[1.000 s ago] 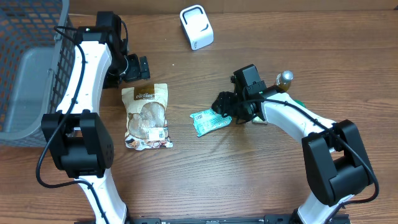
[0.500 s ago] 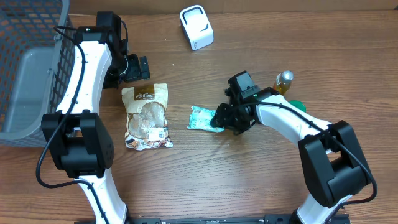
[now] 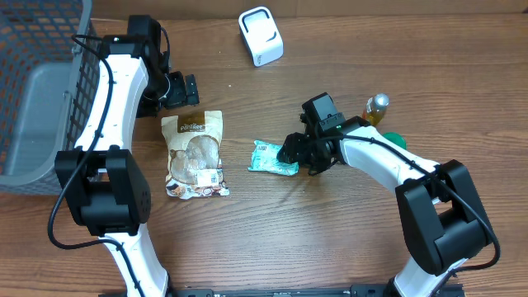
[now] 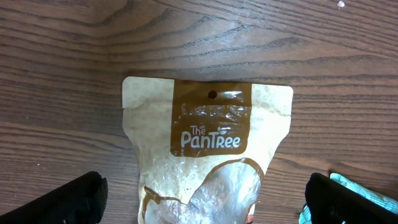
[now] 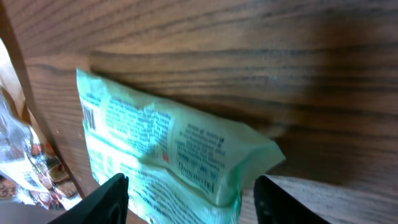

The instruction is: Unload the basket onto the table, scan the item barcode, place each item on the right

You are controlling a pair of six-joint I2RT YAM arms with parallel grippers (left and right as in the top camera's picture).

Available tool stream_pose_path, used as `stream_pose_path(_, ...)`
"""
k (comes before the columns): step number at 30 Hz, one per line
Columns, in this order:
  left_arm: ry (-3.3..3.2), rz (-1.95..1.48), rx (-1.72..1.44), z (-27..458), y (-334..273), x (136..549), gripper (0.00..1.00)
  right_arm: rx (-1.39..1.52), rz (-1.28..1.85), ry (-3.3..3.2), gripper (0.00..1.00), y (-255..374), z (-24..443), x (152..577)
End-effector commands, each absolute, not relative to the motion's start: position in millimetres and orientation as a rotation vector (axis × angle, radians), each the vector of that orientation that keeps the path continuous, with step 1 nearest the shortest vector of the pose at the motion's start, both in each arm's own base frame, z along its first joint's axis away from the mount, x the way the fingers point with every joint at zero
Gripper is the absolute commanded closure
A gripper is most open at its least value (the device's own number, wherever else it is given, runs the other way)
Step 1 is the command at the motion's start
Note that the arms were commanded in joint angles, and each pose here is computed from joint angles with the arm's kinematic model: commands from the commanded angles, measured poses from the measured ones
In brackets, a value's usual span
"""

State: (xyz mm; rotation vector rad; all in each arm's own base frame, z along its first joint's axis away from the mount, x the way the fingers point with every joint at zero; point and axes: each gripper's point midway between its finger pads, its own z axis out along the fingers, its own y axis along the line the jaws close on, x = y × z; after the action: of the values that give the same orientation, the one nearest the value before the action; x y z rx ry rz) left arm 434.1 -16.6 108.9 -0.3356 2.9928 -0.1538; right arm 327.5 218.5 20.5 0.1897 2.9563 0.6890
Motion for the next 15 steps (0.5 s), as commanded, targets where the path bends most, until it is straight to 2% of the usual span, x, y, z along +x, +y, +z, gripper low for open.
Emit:
stream_pose_path(1,2.95,-0.18,-0.33,124.7,-17.4,438.1,0.0,0.266,0.697,2.952,0.45,214.7,14.9,322.9)
stream_pose_path(8,2.95,-0.18,-0.33,124.7,-17.4,438.1,0.0,0.254,0.875,2.902,0.55,230.3,11.2,319.8)
stream_pose_path(15,2.95,-0.18,-0.33,124.7,-17.4,438.1,0.0,0.272,0.917,2.858,0.67,235.1,14.0,326.9)
